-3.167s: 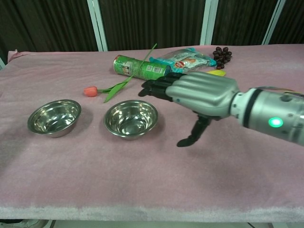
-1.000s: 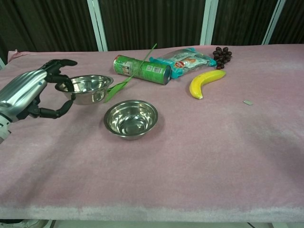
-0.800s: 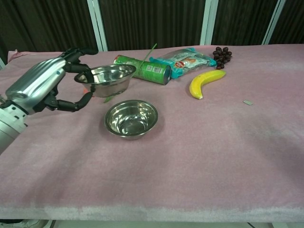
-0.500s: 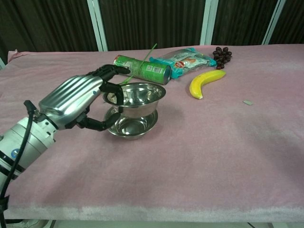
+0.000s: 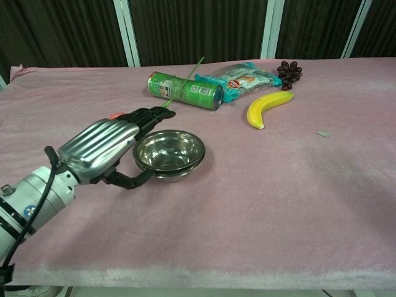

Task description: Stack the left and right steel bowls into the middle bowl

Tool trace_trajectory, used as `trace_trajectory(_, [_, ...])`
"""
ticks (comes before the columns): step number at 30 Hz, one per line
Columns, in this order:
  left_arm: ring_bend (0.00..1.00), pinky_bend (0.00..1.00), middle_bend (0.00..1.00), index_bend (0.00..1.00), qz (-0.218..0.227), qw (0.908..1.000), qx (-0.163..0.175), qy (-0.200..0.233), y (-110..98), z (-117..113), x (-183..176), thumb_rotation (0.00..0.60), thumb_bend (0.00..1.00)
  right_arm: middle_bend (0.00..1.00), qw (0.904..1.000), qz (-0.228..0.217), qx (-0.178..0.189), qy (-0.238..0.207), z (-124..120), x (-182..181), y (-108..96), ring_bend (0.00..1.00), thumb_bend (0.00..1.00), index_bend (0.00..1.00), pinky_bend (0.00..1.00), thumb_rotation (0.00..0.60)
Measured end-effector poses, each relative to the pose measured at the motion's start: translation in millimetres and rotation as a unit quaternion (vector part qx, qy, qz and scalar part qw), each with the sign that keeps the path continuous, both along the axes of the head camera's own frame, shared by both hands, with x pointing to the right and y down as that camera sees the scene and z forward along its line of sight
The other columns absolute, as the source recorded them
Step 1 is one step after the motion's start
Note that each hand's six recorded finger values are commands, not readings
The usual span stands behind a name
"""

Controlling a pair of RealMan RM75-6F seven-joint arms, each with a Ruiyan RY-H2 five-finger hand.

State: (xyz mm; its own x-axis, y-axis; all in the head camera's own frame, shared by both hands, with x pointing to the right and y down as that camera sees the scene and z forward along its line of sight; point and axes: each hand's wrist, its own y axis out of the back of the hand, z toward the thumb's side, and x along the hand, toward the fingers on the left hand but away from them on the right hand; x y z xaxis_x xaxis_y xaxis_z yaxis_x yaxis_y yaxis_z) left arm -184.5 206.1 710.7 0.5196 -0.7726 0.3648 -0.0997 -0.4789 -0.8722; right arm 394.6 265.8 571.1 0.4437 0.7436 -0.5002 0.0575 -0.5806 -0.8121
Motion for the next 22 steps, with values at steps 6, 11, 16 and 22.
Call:
trace_trajectory(6, [0.00,0.13,0.00,0.00,0.010,0.9995,-0.002,-0.031,2.5,-23.0,-40.2,0.600,0.34,0.00,0.9999,0.009,0.005,0.004,-2.9,3.6,-1.3,0.00,0.25,0.00,0.00,0.548])
trace_trajectory(11, [0.00,0.12,0.00,0.00,-0.003,0.9960,-0.021,-0.087,7.5,-55.9,-106.5,0.600,0.34,0.00,0.9997,0.017,0.008,0.016,-3.8,5.3,-1.1,0.00,0.25,0.00,0.00,0.548])
trace_trajectory(16, [0.00,0.11,0.00,0.00,-0.066,0.9890,-0.009,-0.132,18.4,-98.2,-184.1,0.600,0.36,0.00,0.9961,0.049,0.037,0.063,-9.1,17.1,-6.1,0.00,0.25,0.00,0.00,0.549])
trace_trajectory(22, [0.00,0.10,0.00,0.00,-0.153,0.9836,-0.010,-0.096,43.2,-125.4,-237.0,0.600,0.36,0.00,0.9769,0.124,0.082,0.154,-17.8,37.3,-13.8,0.00,0.25,0.00,0.00,0.549])
